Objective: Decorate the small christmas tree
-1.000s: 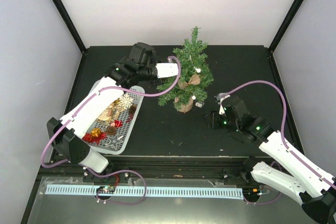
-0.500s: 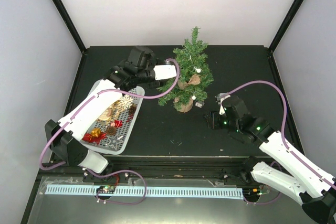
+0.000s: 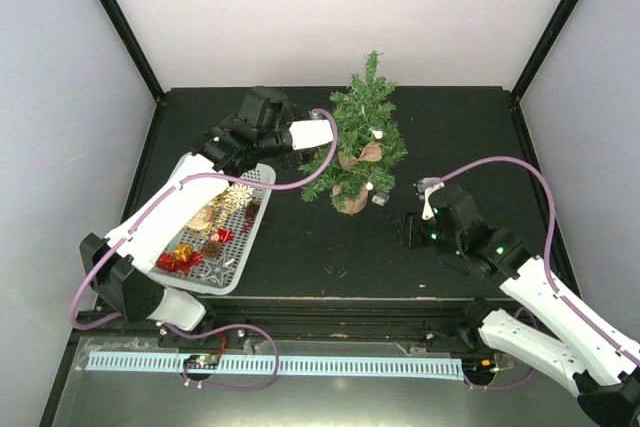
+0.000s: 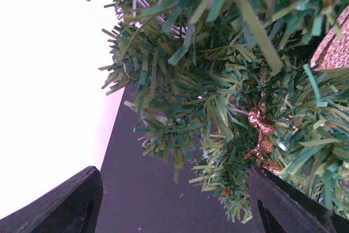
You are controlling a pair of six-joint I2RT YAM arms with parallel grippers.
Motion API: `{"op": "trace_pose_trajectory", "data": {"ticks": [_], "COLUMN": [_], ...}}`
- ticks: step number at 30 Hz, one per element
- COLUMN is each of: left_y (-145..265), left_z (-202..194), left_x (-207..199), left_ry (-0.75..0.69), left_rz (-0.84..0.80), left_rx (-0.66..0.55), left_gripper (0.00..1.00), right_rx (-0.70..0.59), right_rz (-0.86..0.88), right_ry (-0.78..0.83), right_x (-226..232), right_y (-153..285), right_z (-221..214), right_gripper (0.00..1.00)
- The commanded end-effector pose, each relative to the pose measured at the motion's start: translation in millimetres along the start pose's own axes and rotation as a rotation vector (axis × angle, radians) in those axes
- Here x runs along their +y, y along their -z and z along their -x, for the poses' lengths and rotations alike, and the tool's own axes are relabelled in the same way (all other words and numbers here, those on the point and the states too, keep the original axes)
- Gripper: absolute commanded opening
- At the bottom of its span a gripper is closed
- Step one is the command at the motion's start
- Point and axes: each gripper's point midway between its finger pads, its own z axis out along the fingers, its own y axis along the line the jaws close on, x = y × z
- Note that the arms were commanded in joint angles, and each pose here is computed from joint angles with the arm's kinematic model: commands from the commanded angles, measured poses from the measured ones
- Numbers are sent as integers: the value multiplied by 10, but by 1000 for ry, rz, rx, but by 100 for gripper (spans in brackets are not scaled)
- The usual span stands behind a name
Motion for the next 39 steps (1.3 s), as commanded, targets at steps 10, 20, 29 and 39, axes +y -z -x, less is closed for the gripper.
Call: {"op": "trace_pose_trajectory", "data": {"ticks": [10,20,29,39], "left_y": [707,1058,1110,1019], "left_z": [-60,-1241,-2275,-3120], "left_x": [625,659,24,-1067], "left_ry": [221,477,608,595], "left_rz": [68,16,-205,-523], "left_rx": [-95,22,267,610], "left_gripper": [88,89,59,68], "right_rx": [-33,-21,-3,71], "right_rz": [1,-59,-162,-34], "right_ry": [-6,29,-40,-157], "right_x": [12,-92,-282,-183], "right_y": [108,204,261,-32], "right_z": [74,53,-5,-363], "right_gripper": [60,60,59,58]}}
